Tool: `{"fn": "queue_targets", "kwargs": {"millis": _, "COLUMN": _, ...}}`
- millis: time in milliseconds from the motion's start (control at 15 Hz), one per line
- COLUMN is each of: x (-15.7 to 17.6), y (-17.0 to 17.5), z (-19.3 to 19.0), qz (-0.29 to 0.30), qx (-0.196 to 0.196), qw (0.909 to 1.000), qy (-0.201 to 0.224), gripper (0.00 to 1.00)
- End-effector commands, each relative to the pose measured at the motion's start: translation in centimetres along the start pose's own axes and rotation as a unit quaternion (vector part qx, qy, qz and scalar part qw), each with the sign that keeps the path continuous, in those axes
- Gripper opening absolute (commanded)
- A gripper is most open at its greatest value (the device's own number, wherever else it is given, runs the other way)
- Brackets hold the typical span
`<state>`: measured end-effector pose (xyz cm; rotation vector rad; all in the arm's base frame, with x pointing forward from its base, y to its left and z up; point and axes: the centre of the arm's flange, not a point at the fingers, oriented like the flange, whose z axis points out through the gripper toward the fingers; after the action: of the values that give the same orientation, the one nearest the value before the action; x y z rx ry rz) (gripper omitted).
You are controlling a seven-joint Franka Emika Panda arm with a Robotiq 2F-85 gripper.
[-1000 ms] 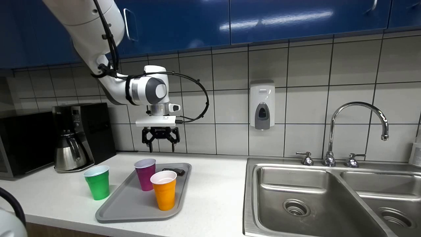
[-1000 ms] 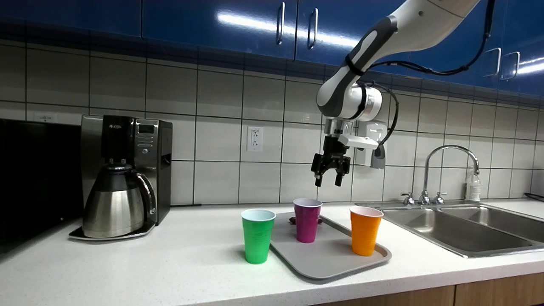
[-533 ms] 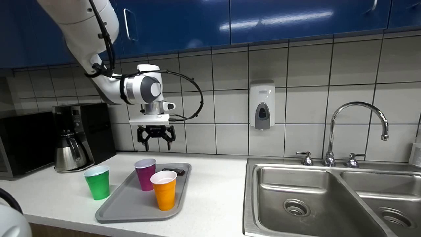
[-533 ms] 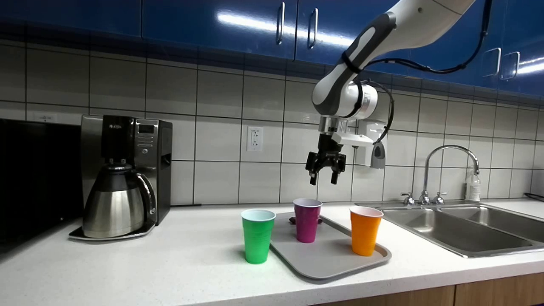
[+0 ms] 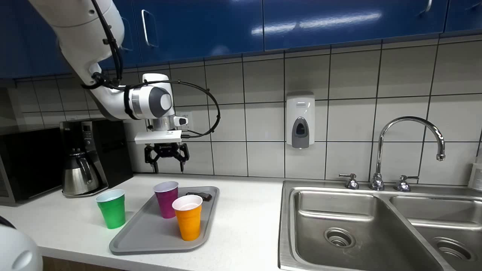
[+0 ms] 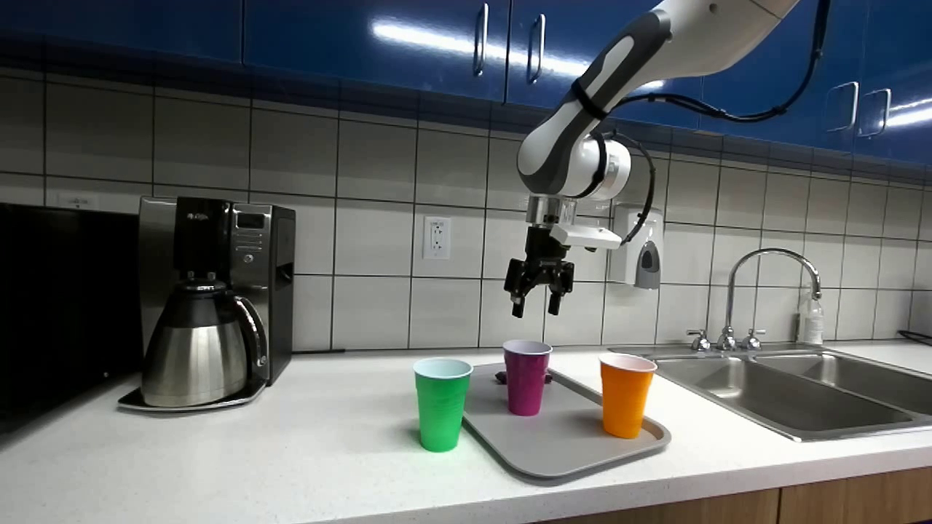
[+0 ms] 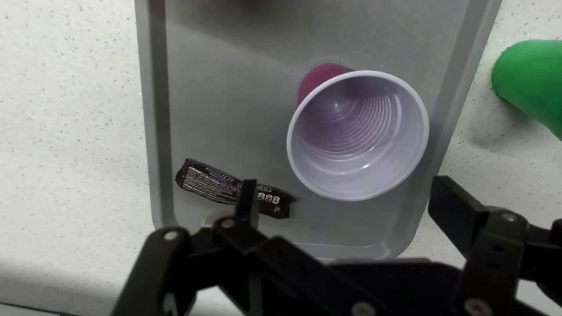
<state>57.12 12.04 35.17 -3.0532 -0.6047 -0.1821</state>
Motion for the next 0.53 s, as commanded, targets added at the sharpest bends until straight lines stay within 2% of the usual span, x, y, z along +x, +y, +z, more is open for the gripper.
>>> {"fn": "queue_targets", "kwargs": {"millis": 0, "x": -1.1, "y": -1.9, "z": -1.2, "qz": -0.011, "qx": -0.006, "qw": 0.9999, "qy": -0.002, "gripper": 1.0}}
{"fn": "queue_targets", "kwargs": {"millis": 467, "x": -2.0, "y": -4.5, "z": -1.6, "qz": -0.035, "qx": -0.003, "qw": 0.9994, "qy": -0.005, "gripper": 1.0}}
